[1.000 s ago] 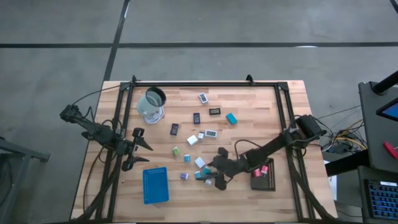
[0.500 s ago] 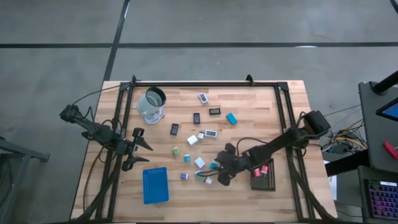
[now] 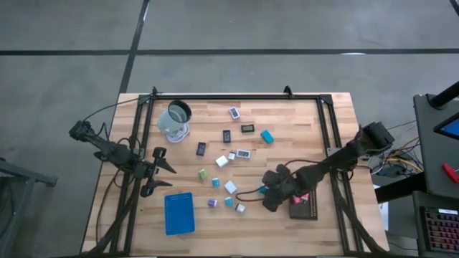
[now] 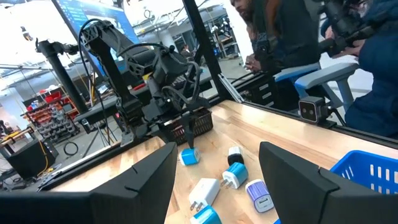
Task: Pick & Place Office items
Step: Put the bottom right light blue charger adapter into the black bin
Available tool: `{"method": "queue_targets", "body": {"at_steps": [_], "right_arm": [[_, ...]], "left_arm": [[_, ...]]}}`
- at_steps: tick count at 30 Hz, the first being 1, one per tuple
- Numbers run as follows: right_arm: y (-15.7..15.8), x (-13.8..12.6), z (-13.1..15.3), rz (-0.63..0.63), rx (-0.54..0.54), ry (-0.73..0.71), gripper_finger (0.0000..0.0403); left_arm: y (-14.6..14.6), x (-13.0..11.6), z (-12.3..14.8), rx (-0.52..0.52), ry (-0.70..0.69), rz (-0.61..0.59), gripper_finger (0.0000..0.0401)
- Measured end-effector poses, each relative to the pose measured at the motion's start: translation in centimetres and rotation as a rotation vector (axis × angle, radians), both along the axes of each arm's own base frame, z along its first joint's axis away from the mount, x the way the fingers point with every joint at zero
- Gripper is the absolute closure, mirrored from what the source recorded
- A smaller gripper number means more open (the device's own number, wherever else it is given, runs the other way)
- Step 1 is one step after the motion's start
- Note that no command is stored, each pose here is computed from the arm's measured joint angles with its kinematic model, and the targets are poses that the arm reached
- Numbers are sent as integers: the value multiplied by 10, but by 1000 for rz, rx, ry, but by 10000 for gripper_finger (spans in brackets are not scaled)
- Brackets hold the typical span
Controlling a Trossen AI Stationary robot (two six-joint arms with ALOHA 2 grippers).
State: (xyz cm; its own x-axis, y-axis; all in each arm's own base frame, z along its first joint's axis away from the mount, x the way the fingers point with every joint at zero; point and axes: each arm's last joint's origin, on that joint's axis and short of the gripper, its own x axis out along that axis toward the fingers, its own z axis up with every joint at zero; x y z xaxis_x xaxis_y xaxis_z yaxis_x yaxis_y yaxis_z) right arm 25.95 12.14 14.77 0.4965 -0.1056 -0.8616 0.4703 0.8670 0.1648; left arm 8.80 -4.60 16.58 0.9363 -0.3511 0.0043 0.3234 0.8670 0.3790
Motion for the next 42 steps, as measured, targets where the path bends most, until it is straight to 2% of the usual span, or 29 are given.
{"method": "queue_targets", "body": {"at_steps": [5,12,18,27,35,42], "right_arm": [[-1,-14,11,-26,7,36,204],[-1,-13,16,-31,-17,-4,204],[5,-9,30,-35,21,-67,204],[15,-14,32,-165,73,-122,203],[15,-17,31,-232,62,-125,169],[16,-16,21,-239,53,-82,133]], "left_arm": [[0,0,0,0,1,-1,167],[0,0,0,0,1,-1,167],[0,0,0,0,1,-1,167],[0,0,0,0,1,-1,167],[0,0,0,0,0,0,167],[0,0,0,0,0,0,167]]}}
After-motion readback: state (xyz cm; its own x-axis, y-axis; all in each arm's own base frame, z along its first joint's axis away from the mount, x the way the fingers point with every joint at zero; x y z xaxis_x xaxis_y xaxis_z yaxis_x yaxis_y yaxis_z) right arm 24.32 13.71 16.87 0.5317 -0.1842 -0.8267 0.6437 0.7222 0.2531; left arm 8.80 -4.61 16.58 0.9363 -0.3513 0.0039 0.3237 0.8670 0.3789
